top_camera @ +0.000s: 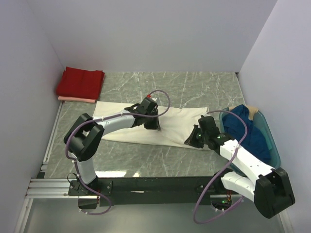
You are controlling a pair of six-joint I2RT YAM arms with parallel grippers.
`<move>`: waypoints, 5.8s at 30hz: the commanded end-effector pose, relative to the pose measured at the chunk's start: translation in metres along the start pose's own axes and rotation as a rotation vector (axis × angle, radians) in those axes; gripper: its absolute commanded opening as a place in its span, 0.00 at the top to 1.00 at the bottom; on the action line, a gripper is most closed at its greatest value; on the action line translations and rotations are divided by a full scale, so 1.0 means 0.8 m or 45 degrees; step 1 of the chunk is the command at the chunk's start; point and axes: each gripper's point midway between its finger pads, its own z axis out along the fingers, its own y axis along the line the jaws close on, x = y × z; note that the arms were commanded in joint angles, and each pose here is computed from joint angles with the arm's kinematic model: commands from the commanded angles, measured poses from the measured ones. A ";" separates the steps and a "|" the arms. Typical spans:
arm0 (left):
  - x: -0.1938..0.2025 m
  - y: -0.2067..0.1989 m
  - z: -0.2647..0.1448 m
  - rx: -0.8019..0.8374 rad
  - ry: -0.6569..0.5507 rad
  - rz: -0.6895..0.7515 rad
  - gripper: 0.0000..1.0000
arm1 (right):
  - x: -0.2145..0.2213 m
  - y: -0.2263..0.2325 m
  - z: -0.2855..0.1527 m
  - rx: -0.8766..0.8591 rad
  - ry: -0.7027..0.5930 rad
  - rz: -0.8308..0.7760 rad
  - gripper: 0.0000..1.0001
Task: Fold and stack the t-shirts
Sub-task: Fold the tshirt
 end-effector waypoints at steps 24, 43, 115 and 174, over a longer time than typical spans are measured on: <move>-0.032 0.011 -0.046 -0.031 -0.126 -0.020 0.58 | -0.011 0.002 -0.046 0.001 -0.111 -0.056 0.57; 0.014 0.137 -0.047 -0.457 -0.219 -0.150 0.79 | -0.067 0.007 0.058 0.171 -0.121 -0.038 0.55; 0.239 -0.035 -0.050 0.002 0.190 0.102 0.88 | -0.280 -0.025 0.176 0.634 0.003 -0.196 0.68; 0.149 -0.047 -0.046 0.223 0.128 -0.181 0.87 | -0.289 0.076 0.218 0.364 -0.051 -0.168 0.64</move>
